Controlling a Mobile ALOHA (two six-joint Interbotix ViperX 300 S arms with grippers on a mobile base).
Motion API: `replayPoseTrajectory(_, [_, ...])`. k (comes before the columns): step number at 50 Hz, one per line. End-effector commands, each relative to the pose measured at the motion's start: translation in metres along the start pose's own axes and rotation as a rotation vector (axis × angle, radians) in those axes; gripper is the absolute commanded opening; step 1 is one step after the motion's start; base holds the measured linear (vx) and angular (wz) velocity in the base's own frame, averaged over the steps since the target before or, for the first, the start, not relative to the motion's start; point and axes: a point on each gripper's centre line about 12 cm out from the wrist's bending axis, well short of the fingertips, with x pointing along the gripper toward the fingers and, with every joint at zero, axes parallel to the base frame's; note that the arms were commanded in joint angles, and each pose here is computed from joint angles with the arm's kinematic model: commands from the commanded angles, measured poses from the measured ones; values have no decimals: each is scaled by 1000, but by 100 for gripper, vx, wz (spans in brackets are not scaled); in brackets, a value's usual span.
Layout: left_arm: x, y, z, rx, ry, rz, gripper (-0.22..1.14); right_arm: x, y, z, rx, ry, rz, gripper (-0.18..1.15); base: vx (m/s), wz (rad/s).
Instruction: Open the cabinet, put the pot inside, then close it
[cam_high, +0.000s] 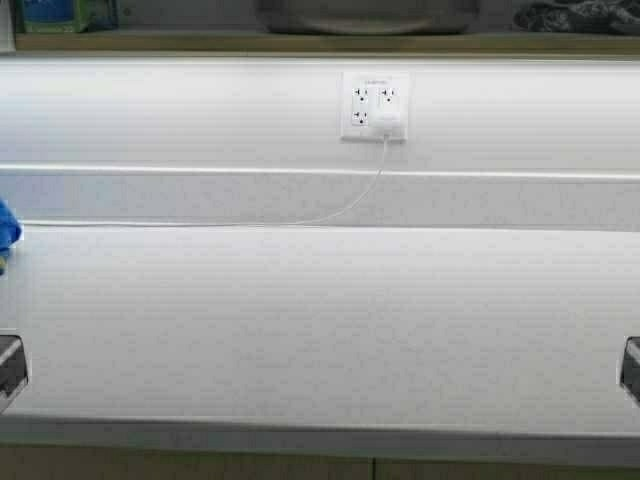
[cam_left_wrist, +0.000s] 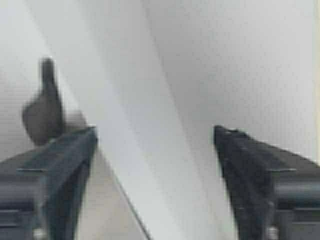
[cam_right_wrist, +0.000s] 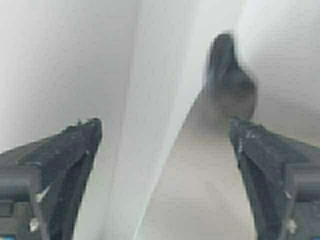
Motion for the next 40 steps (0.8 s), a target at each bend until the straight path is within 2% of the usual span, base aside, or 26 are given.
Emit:
replayPoseTrajectory(1, [-33,-27,3,75,74,-72,72,-34,31,-6,-110,111,97,85,-1,-2])
replayPoseTrajectory(4, [-49,-30,1,105,115,-71,47,-51,37,-11,-192,177,107,65,-1,-2])
replayPoseTrajectory(9, [-76,-28,-1,163,204,-12,-4,-74,42,-16,-326,277,85,17,-3,-1])
replayPoseTrajectory(10, [-80,-28,-1,176,222,3,-10,-79,43,-16,-354,294,82,8,-5,-1])
replayPoseTrajectory(12, [-86,-26,0,208,256,39,-10,-85,46,-16,-408,324,69,-5,-6,-1])
replayPoseTrajectory(14, [-92,-26,1,241,284,62,-4,-91,50,-16,-470,352,58,-6,-7,-1])
replayPoseTrajectory(18, [-101,-30,5,311,332,93,8,-100,57,-14,-595,408,16,8,-9,0])
replayPoseTrajectory(21, [-106,-36,9,369,360,100,7,-108,61,-12,-693,455,-34,13,-11,0])
replayPoseTrajectory(25, [-112,-43,14,455,406,111,4,-116,67,-6,-812,496,-118,10,-12,0])
replayPoseTrajectory(31, [-122,-51,18,619,505,130,4,-128,68,9,-925,506,-258,8,-13,-3])
replayPoseTrajectory(37, [-133,-45,23,777,628,183,4,-134,67,18,-1020,509,-320,8,-17,-6])
replayPoseTrajectory(40, [-136,-38,32,837,660,226,4,-136,63,20,-1069,525,-350,8,-18,-6])
